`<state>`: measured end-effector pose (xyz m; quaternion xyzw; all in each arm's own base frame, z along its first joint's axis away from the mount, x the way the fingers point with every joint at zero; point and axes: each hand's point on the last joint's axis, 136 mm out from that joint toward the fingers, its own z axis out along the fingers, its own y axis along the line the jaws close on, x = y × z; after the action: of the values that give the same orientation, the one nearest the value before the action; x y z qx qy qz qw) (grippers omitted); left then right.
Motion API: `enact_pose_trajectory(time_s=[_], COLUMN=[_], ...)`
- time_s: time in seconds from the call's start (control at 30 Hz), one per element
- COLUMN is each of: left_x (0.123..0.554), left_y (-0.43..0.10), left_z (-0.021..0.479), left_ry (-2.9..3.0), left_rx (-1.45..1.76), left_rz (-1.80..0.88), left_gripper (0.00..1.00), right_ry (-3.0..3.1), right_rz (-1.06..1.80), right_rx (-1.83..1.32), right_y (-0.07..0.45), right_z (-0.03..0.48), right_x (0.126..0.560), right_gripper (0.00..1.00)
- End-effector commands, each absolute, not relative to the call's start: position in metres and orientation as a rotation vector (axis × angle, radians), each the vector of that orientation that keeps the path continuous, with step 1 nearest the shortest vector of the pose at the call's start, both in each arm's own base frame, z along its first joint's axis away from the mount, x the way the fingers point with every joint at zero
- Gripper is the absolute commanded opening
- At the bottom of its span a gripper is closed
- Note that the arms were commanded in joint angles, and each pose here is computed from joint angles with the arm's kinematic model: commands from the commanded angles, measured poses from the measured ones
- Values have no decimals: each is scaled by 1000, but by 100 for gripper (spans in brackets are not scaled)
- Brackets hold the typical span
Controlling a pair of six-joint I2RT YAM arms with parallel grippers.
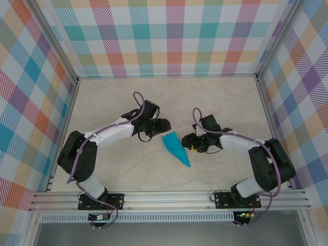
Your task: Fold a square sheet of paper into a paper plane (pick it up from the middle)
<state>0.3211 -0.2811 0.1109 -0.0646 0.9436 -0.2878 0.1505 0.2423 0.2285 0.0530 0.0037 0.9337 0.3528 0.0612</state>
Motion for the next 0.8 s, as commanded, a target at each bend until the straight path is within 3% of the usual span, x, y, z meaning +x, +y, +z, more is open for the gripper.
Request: enact_pose_trajectory(time_s=[0.0,0.17,0.3,0.43,0.57,0.77], left_x=[321,320,317,314,314,313], left_y=[-272,-269,-263,-255,-241,-195], left_z=[120,120,119,120,128,143], left_ry=[2695,2697,2699,2692,2659,2572], left_rx=[-213,-212,-213,-223,-250,-366], left_rz=[-799,-780,-751,-714,-661,-465], left_gripper=[59,59,59,59,59,59], right_ry=[2825,2859,2913,2960,2984,2887], right_rz=[1098,1085,989,867,685,438], right_rx=[-114,-223,-284,-364,-411,-272], right_y=[242,256,260,264,265,261], right_z=[55,46,34,25,22,48], right_x=[238,233,227,219,222,262], right_gripper=[59,58,40,35,15,6])
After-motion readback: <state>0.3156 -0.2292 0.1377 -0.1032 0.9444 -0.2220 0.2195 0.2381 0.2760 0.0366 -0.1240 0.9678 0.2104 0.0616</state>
